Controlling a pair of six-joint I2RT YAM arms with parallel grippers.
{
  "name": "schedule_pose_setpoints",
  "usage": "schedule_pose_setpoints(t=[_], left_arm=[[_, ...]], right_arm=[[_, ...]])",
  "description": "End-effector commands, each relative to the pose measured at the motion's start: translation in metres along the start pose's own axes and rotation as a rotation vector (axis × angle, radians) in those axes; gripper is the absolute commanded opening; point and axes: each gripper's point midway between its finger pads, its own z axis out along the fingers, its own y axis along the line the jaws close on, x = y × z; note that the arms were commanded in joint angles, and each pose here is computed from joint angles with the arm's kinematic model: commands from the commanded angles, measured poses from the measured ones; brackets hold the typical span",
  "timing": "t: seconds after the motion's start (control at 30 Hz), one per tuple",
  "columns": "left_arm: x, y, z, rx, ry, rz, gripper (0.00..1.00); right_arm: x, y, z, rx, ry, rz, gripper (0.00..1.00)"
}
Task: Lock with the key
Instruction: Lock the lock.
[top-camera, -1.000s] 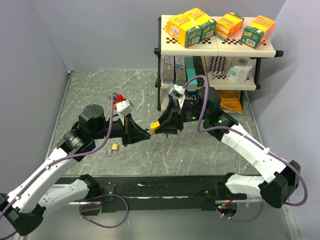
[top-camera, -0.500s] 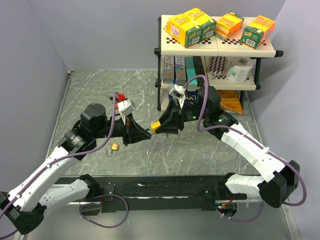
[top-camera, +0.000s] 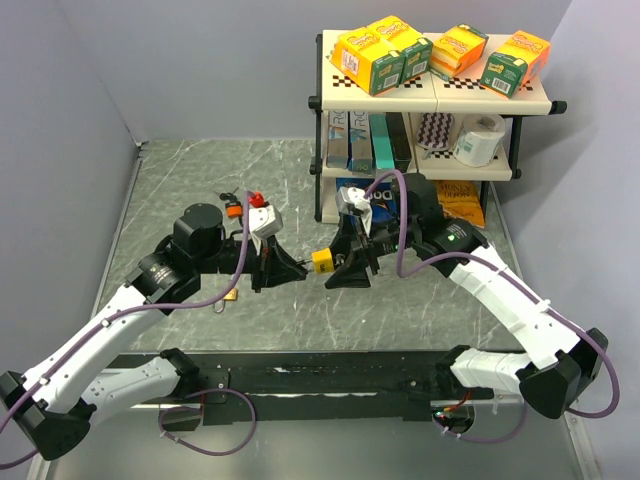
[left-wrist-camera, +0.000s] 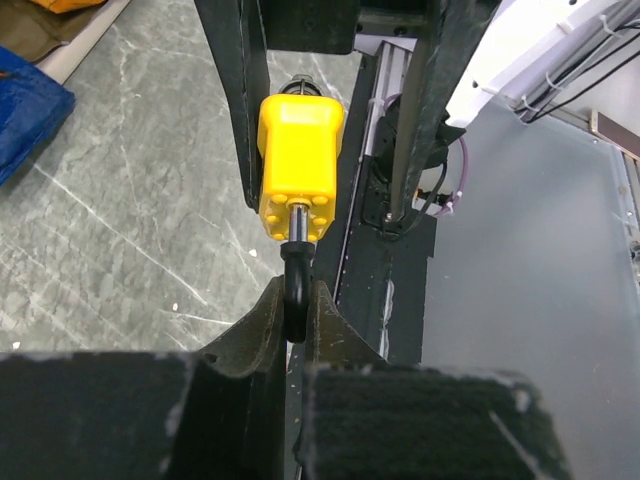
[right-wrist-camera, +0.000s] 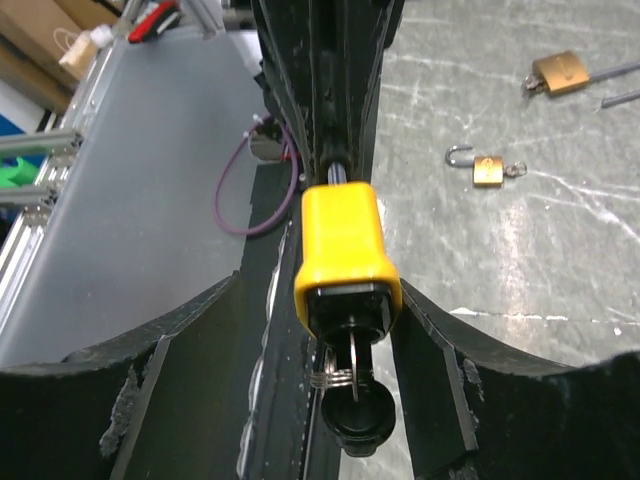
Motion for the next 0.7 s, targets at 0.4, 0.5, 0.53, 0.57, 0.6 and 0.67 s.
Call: schedule_pose_setpoints(t=[0.4, 0.5, 0.53, 0.57, 0.6, 0.67], left_arm=[[-0.037, -0.009, 0.001, 0.045, -0.107, 0.081, 0.01], [-0.04, -0.005, 0.001, 0.019, -0.119, 0.087, 0.01], [-0.041, -0.005, 0.002, 0.02, -0.126, 0.087, 0.01], [-0.042, -0.006, 0.002, 0.024, -0.131, 0.088, 0.01], [-0.043, -0.007, 0.002, 0.028, -0.135, 0.086, 0.01], [-0.044, -0.01, 0.005, 0.044, -0.142, 0.077, 0.01]], right_arm=[[-0.019, 0.018, 0.0, -0.057, -0.035, -0.089, 0.37], [-0.019, 0.022, 0.001, -0.078, -0.04, -0.077, 0.18], [-0.019, 0.023, 0.001, -0.083, -0.04, -0.071, 0.1], [-0.018, 0.024, 0.002, -0.089, -0.04, -0.053, 0.06], [-0.02, 0.025, 0.003, -0.101, -0.044, -0.051, 0.02], [-0.019, 0.026, 0.005, -0.113, -0.045, -0.031, 0.0]])
